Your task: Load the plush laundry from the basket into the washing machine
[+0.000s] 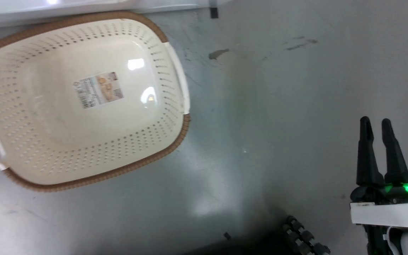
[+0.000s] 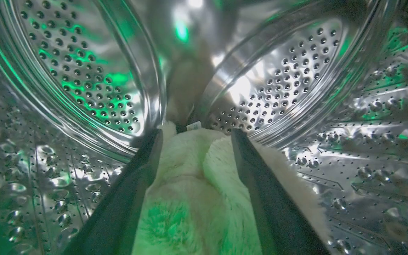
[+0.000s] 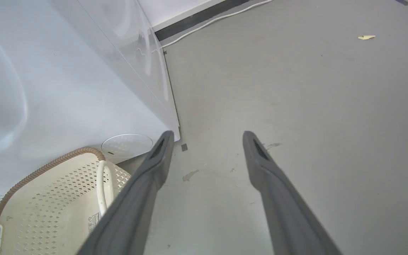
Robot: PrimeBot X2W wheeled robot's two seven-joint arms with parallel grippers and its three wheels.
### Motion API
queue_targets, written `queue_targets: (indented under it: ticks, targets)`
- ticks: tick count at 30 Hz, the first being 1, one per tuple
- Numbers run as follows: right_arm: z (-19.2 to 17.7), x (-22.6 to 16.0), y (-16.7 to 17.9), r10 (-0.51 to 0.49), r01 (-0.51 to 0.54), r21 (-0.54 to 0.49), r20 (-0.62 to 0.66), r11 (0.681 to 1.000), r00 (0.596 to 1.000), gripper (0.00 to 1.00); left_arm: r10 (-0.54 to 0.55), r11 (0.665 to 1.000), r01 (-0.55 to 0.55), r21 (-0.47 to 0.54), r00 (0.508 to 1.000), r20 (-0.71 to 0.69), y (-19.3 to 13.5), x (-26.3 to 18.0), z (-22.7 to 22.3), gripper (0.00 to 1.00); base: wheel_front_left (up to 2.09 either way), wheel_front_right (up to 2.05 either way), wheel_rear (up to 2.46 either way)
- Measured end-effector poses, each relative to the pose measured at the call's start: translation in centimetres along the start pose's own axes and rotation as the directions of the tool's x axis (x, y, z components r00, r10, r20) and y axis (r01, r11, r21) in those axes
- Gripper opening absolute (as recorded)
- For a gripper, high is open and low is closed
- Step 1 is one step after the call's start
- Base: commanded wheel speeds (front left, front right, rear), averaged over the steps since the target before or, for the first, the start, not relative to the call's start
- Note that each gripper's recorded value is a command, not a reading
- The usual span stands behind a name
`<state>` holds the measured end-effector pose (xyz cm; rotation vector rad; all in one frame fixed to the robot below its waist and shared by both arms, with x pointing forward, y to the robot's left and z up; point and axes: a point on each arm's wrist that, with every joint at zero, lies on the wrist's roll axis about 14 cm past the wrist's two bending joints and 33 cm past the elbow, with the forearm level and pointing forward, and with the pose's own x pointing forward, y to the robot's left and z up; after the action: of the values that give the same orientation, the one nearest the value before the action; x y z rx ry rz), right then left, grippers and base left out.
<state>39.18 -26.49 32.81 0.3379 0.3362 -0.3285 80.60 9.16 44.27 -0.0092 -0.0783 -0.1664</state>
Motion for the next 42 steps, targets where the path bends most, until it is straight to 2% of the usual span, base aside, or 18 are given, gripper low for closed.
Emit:
queue_targets:
  ticks: [7,10,18,25,29,34,37,42]
  targets:
    - [0.9,0.8,1.7,0.06,-0.059,-0.024,0.034,0.998,0.998,1.0,-0.018,0.999,0.017,-0.045,1.0,-0.021,-0.7,-2.8,-0.7,1.0,0.0,0.0,0.0]
    - [2.1,0.9,3.1,0.107,-0.105,-0.038,0.073,0.994,0.992,1.0,-0.02,0.995,0.015,-0.099,0.998,-0.051,-1.3,-5.3,-0.8,1.0,0.0,0.0,0.0]
    - [4.7,0.5,6.0,0.194,-0.19,-0.039,0.144,0.981,0.97,1.0,-0.028,0.993,0.018,-0.113,0.996,-0.086,-1.6,-9.8,1.1,1.0,0.0,0.0,0.0]
    - [7.0,-1.7,8.1,0.258,-0.254,-0.048,0.197,0.966,0.946,1.0,-0.005,0.991,-0.01,-0.135,0.993,-0.114,-1.1,-15.8,3.2,1.0,0.0,0.0,0.0]
    - [8.2,-4.1,8.9,0.299,-0.286,-0.088,0.219,0.954,0.929,1.0,0.014,0.987,-0.032,-0.158,0.994,-0.11,-1.0,-20.5,5.1,1.0,0.0,0.0,0.0]
    - [9.3,-6.3,9.3,0.325,-0.307,-0.109,0.249,0.945,0.912,1.0,0.025,0.984,-0.037,-0.172,0.997,-0.072,-1.1,-24.0,7.6,1.0,0.0,0.0,0.0]
    - [10.5,-8.4,10.1,0.368,-0.332,-0.168,0.279,0.928,0.887,1.0,0.037,0.984,-0.042,-0.172,0.999,-0.031,-1.1,-27.2,9.9,1.0,0.0,0.0,0.0]
    - [11.1,-11.1,10.6,0.404,-0.361,-0.191,0.298,0.913,0.865,1.0,0.066,0.986,-0.065,-0.151,0.998,0.005,-0.1,-31.4,12.0,1.0,0.0,0.0,0.0]
